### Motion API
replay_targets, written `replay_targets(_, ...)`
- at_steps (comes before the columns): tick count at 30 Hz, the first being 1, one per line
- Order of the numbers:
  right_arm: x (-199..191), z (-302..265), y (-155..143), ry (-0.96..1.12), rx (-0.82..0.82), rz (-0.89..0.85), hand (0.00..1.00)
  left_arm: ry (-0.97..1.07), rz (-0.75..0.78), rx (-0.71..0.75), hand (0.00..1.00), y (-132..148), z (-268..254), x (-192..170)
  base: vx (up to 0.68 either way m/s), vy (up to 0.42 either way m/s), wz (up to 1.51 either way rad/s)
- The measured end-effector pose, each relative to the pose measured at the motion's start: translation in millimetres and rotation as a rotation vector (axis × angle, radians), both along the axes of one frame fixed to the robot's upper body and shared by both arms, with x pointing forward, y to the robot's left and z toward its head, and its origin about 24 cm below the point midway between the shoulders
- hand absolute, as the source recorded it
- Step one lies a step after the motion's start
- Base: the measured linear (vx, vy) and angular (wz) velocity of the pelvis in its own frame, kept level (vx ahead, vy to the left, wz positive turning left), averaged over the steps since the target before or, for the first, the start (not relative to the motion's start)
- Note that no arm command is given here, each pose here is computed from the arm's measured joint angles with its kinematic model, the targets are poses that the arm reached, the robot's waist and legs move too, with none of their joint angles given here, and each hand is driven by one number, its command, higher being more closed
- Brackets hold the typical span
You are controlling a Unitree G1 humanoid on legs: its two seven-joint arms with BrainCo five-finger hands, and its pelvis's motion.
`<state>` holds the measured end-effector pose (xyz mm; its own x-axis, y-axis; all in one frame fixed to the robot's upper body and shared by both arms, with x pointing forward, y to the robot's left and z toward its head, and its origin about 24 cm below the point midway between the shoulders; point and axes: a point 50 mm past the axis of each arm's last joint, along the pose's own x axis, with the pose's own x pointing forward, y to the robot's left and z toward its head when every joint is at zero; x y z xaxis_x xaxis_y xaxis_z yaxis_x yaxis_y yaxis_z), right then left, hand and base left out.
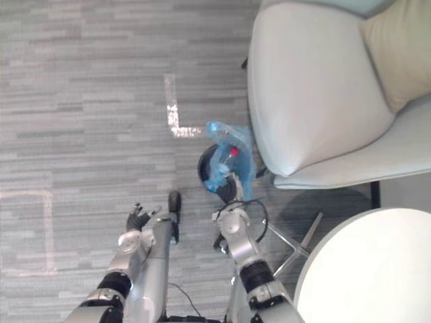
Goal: Gather rubbish on tea table into small bin, then transfer packed bag to large trash can.
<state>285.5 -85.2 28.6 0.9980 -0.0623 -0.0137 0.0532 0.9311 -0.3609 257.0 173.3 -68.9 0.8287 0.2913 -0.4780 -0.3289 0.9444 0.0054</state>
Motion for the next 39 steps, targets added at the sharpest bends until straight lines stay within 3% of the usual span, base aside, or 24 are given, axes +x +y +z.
replay_targets(9,-20.7,-3.1,4.8,-0.016,0.019,0.122,1.0,0.14,-0.157,0.132,0.0,-0.1,-25.2,-31.5,0.14,-0.002,-0.18)
replay_targets(16,-36.7,-0.5,1.9,-0.026,0.027,0.241,1.0,0.118,-0.245,0.199,0.0,-5.2,-23.2,-40.5,0.08,0.011,-0.21)
replay_targets(19,-40.9,5.0,3.6,-0.048,0.048,0.304,1.0,-0.002,-0.293,0.22,0.0,-13.3,-1.9,-34.9,0.04,0.01,-0.08)
replay_targets(22,-42.8,13.0,1.7,-0.079,0.07,0.336,1.0,-0.149,-0.354,0.228,0.0,-23.1,18.3,-53.9,0.03,0.002,0.03)
replay_targets(25,-40.1,18.0,-0.3,-0.085,0.094,0.369,1.0,-0.113,-0.441,0.191,0.0,-32.2,15.2,-70.6,0.04,0.015,-0.08)
replay_targets(31,-40.9,28.9,2.6,-0.117,0.247,0.419,1.0,-0.412,-0.49,0.281,0.0,-47.5,70.0,-43.2,0.01,0.024,-0.04)
replay_targets(39,-37.3,53.3,16.0,-0.182,0.354,0.561,1.0,-0.474,-0.588,0.455,0.0,-53.8,80.8,-33.7,-0.02,0.041,-0.08)
